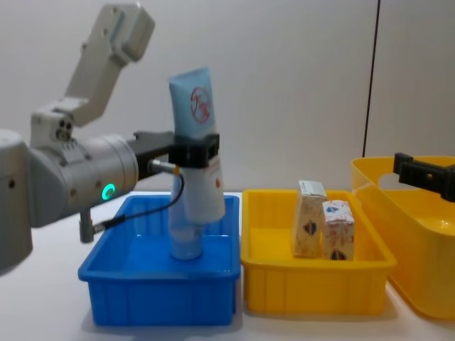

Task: Bimanual collaborative sorting of washing and personal care products

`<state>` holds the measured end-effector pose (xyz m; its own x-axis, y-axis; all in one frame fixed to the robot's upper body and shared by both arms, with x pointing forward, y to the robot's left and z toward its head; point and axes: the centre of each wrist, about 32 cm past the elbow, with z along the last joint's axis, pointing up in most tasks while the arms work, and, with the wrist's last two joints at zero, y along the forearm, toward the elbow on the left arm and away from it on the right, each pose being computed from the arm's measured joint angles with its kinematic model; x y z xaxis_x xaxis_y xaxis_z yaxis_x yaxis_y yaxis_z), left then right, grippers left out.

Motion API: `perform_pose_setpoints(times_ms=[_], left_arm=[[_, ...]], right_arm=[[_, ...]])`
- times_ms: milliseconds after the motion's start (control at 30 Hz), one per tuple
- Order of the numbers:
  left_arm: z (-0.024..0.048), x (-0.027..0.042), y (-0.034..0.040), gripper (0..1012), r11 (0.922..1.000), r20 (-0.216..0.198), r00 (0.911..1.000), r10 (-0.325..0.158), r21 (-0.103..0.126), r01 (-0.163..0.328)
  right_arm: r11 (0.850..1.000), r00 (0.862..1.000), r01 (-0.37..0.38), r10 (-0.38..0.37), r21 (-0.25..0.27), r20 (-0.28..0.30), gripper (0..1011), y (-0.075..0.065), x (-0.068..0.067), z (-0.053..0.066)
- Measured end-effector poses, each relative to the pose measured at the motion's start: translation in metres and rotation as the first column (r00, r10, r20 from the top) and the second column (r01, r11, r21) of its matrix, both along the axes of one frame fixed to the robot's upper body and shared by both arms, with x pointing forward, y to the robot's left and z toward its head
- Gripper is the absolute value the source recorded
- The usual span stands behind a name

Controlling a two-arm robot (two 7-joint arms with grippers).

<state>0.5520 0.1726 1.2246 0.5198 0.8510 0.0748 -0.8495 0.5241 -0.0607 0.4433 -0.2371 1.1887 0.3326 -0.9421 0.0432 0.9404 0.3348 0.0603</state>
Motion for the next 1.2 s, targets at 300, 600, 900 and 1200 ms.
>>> perform_pose_setpoints(times_ms=[300, 600, 900, 1200], left_arm=[[0.0187, -0.0033, 0.0028, 299, 0.9933, 0.064, 0.9920, -0.109, -0.031, 0.111], [0.0288, -0.0039, -0.0024, 299, 0.9671, 0.086, 0.9661, -0.244, -0.054, 0.249], [0.0300, -0.0040, -0.0114, 299, 0.9329, 0.062, 0.9344, -0.351, -0.063, 0.355], [0.0297, -0.0041, -0.0161, 299, 0.9114, 0.048, 0.9139, -0.403, -0.069, 0.406]], right_arm=[[1.000, 1.000, 0.000, 0.000, 0.000, 0.000, 1003, 0.000, 0.000, 0.000], [1.000, 1.000, 0.000, 0.000, 0.000, 0.000, 1003, 0.000, 0.000, 0.000], [1.000, 1.000, -0.005, 0.005, 0.000, 0.000, 1003, 0.000, 0.000, 0.001], [0.998, 0.998, -0.066, 0.066, 0.011, -0.019, 1003, -0.003, -0.001, 0.010]])
